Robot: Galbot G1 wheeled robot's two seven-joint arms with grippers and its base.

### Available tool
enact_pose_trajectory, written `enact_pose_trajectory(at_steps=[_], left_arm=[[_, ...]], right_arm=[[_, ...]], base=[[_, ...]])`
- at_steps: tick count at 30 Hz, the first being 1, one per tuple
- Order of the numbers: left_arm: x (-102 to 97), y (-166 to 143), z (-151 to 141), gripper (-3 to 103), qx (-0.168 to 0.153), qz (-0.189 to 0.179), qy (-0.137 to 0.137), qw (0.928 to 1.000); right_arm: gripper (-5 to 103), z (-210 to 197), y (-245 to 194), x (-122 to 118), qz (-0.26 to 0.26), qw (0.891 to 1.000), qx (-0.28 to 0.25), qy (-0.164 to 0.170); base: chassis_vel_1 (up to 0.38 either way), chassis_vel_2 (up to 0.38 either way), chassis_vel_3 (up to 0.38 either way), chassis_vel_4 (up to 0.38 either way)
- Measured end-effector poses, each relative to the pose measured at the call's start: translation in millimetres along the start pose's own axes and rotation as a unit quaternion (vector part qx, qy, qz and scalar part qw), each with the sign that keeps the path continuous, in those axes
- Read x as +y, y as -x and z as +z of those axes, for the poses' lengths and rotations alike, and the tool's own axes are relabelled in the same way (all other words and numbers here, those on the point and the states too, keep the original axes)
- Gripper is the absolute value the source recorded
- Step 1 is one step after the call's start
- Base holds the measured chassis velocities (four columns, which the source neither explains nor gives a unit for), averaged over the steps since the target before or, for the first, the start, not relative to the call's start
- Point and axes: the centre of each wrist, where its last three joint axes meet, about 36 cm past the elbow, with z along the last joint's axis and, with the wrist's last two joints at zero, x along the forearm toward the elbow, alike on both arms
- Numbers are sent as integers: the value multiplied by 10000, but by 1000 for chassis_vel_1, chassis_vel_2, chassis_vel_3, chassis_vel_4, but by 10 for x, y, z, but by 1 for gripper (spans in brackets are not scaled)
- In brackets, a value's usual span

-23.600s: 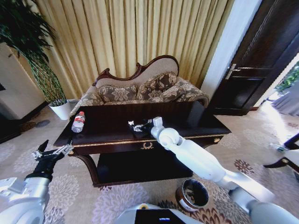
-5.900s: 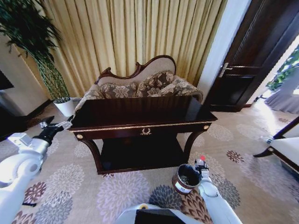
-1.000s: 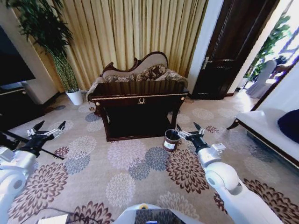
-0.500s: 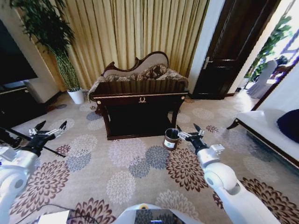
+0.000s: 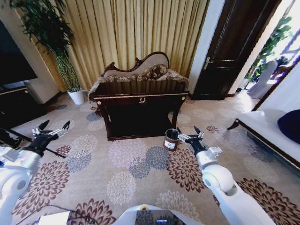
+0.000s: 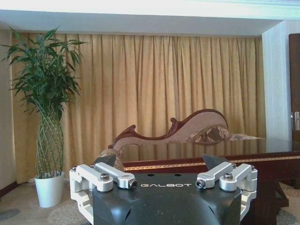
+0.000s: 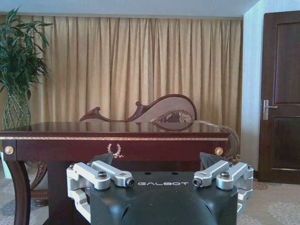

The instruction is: Move to the front of the table and place the trash on the table into the trash bin.

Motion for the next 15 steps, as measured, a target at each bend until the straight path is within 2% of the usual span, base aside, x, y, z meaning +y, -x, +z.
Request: enact_pose_trajectory(at_steps=[15], left_arm=[[-20, 14, 38, 100, 38, 32, -29, 10000]], right_arm=[[100, 24, 8, -5, -20, 10000, 53, -47]], base=[[0, 0, 0, 0]])
